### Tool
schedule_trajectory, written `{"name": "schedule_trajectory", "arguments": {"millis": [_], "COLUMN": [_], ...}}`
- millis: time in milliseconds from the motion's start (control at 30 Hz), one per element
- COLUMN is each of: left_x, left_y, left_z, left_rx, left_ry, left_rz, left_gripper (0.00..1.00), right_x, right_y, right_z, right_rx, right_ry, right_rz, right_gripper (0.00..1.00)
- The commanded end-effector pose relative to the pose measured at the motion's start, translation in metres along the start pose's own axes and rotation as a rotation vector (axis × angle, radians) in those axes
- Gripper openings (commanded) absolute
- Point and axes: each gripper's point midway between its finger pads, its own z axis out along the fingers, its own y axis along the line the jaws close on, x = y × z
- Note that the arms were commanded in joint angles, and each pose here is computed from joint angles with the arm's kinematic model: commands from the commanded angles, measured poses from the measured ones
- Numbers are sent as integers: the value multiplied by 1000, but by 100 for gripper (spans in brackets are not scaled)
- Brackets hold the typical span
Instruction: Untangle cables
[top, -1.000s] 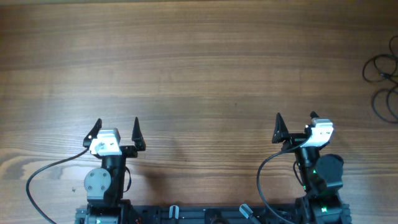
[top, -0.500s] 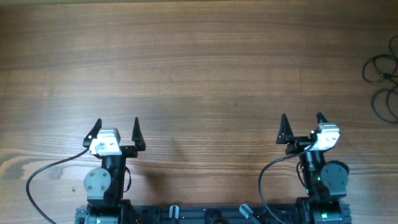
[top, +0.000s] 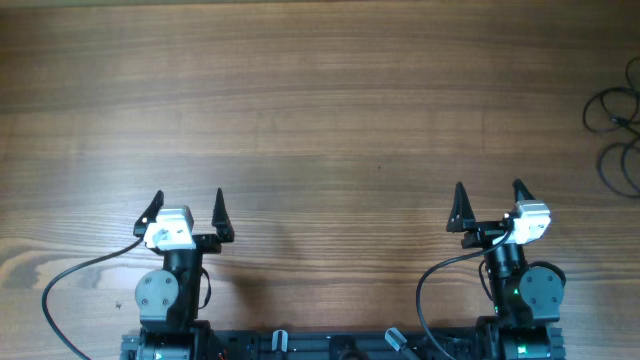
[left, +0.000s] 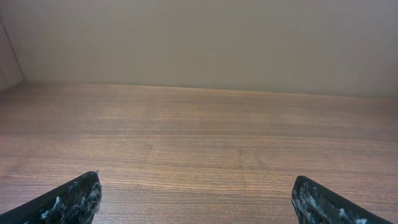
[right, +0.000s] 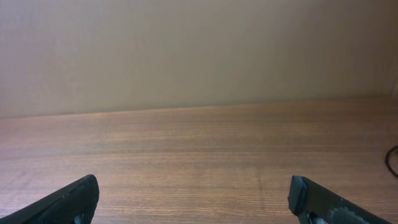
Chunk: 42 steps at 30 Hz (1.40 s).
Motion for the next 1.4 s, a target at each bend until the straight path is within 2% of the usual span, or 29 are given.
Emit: {"name": "schedule_trajectory", "arguments": {"millis": [0, 433, 900, 1367], "left_x": [1, 1, 1, 1], "left_y": [1, 1, 1, 1], "left_z": [0, 0, 0, 0], "left_rx": [-4, -4, -4, -4], "left_ry": [-4, -4, -4, -4], "left_rz": [22, 22, 22, 22], "left_gripper": [100, 100, 100, 100], "right_x": [-1, -1, 0, -1], "right_y": [2, 2, 2, 2], "right_z": [-1, -1, -1, -1], "right_rx": [-15, -15, -15, -15], "right_ry": [-10, -12, -10, -11], "right_rz": [-14, -222, -146, -146], "right_gripper": [100, 100, 100, 100]}}
